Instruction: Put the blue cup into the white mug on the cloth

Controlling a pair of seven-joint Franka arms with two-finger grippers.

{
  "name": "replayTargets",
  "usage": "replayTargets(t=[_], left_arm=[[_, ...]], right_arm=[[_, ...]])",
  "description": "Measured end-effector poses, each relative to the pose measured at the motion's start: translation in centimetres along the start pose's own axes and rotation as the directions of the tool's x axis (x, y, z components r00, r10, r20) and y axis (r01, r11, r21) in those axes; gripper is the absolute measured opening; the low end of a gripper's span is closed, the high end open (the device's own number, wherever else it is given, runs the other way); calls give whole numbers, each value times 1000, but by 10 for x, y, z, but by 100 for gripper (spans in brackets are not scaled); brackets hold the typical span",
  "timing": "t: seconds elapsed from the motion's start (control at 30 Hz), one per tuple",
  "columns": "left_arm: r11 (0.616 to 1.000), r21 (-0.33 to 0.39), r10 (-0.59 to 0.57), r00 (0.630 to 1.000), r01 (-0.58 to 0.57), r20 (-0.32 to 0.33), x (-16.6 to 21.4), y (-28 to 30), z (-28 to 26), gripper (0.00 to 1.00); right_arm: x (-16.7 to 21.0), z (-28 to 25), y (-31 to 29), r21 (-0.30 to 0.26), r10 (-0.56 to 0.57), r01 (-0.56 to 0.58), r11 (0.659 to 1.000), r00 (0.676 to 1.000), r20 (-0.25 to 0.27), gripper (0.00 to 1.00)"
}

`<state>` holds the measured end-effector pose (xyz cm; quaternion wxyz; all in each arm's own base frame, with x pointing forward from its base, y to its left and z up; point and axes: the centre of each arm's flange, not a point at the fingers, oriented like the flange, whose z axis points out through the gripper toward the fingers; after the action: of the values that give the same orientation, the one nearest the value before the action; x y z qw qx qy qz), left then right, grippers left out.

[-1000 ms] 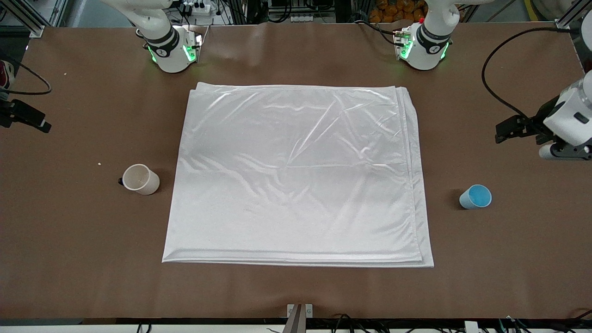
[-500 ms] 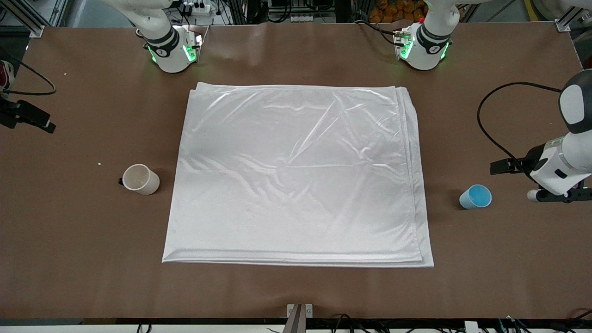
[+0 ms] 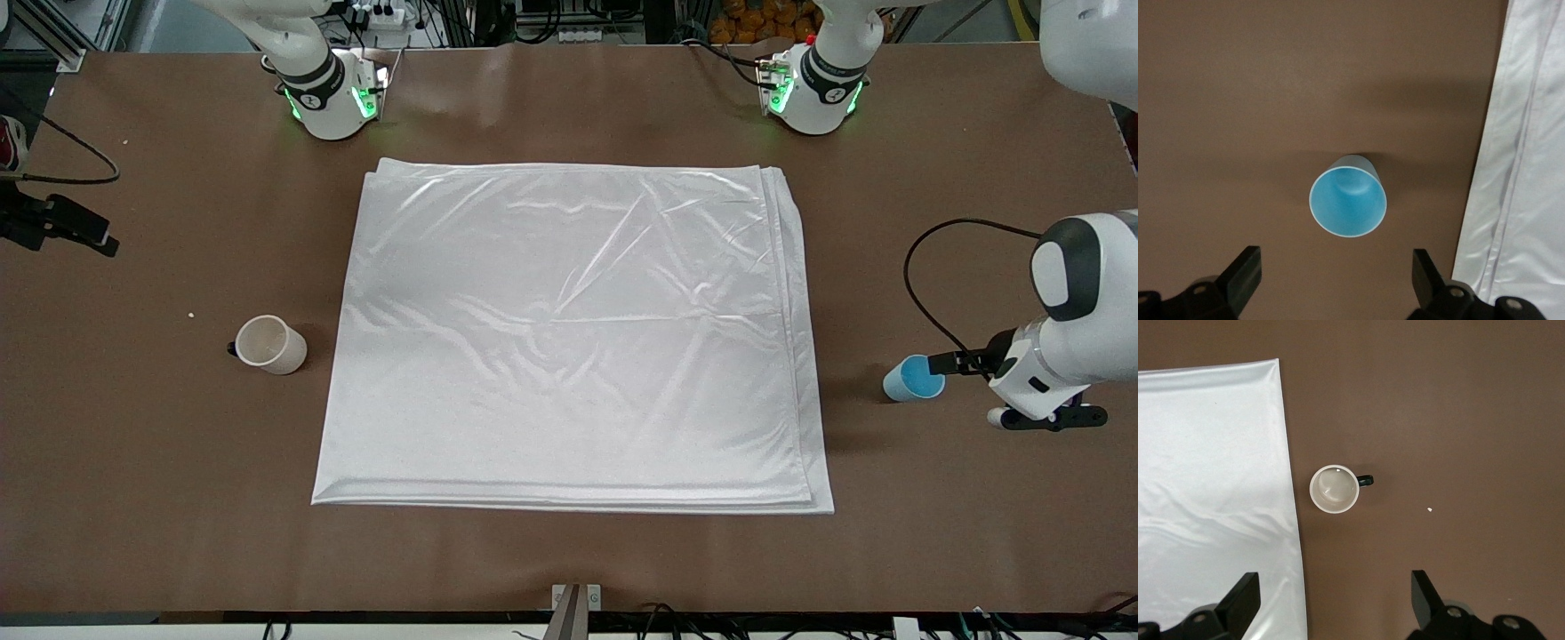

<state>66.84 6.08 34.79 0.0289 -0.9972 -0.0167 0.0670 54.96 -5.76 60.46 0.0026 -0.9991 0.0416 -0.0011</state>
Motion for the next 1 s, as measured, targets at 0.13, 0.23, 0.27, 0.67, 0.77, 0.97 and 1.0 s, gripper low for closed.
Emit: replayTargets(t=[0.13,0.23,0.27,0.67,0.77,0.97,1.0], left_arm=[[1000,-2,9,1000,-9,1,7,-14,26,100],[1000,-4,13,1000,-13,14,10,-22,44,100],[1000,-4,15,1000,-15,21,11,-23,50,100],[999,25,36,997,-38,70,17,-29,103,100],[999,24,38,996,-40,76,17,-31,110,100],[999,24,39,997,-41,69,20,-32,120,95],[999,24,39,997,-41,70,20,-32,121,91]], right_arm=[[1,13,-1,0,-35,35,999,999,6,99],[2,25,-1,1,-60,60,998,998,10,99],[2,28,0,1,-74,74,997,997,10,99],[5,89,22,-4,-364,364,931,931,-8,99],[5,96,26,-1,-421,421,907,907,-2,100],[11,110,26,1,-544,544,839,839,2,100],[12,115,27,3,-568,568,823,823,5,100]])
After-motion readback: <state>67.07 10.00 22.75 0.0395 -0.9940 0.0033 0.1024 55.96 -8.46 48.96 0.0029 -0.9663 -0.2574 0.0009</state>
